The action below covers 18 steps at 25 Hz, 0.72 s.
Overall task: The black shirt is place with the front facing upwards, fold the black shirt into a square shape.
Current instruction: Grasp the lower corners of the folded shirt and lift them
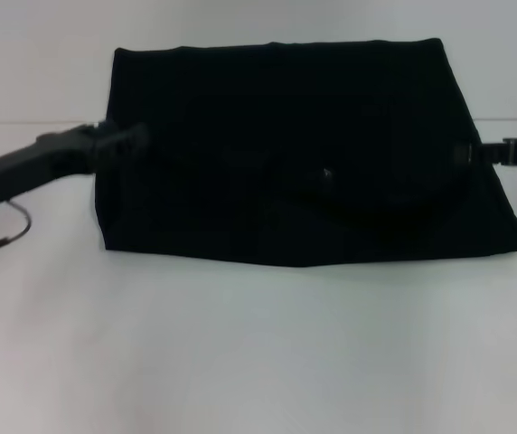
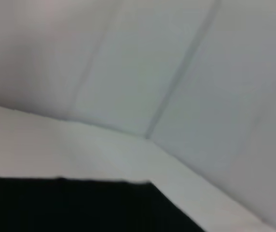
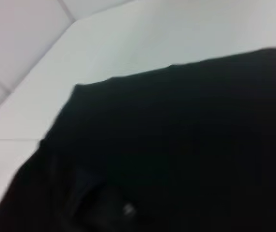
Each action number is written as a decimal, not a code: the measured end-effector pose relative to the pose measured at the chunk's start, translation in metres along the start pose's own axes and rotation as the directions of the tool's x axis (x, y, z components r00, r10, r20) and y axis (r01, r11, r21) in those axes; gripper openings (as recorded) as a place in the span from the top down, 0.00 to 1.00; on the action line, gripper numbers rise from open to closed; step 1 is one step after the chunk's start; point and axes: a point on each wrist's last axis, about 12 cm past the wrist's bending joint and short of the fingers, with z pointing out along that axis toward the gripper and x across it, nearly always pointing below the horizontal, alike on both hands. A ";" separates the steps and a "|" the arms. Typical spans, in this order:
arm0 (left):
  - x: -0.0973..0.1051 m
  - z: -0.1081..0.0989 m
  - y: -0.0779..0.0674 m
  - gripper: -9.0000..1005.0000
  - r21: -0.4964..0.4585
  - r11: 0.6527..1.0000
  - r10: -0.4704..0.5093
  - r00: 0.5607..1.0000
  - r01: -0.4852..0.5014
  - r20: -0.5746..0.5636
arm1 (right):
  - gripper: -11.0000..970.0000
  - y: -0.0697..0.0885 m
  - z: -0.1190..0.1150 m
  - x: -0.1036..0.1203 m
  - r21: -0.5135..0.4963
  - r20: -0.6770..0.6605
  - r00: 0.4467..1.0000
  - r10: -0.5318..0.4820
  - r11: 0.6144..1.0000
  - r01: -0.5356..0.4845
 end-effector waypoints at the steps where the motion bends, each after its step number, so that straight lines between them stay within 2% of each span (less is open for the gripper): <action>1: 0.002 -0.006 0.000 0.33 0.004 1.000 0.021 1.000 -0.021 -0.020 | 0.34 0.000 -0.004 0.003 -0.027 -0.005 1.000 0.014 1.000 -0.014; 5: 0.012 -0.017 0.000 0.33 0.001 0.995 0.099 0.987 -0.100 -0.126 | 0.34 -0.001 -0.014 0.014 -0.097 0.008 0.998 0.059 0.994 -0.058; 6: 0.020 -0.019 0.002 0.33 -0.011 0.991 0.126 0.973 -0.131 -0.193 | 0.34 -0.001 -0.016 0.016 -0.110 0.016 0.998 0.067 0.992 -0.065; 12: 0.039 -0.014 0.004 0.33 -0.033 0.981 0.168 0.928 -0.189 -0.333 | 0.31 -0.004 -0.023 0.027 -0.142 0.052 0.996 0.075 0.988 -0.067; 18: 0.046 -0.001 0.006 0.33 -0.079 0.968 0.190 0.897 -0.240 -0.398 | 0.19 -0.008 -0.028 0.026 -0.138 0.078 0.994 0.082 0.988 -0.070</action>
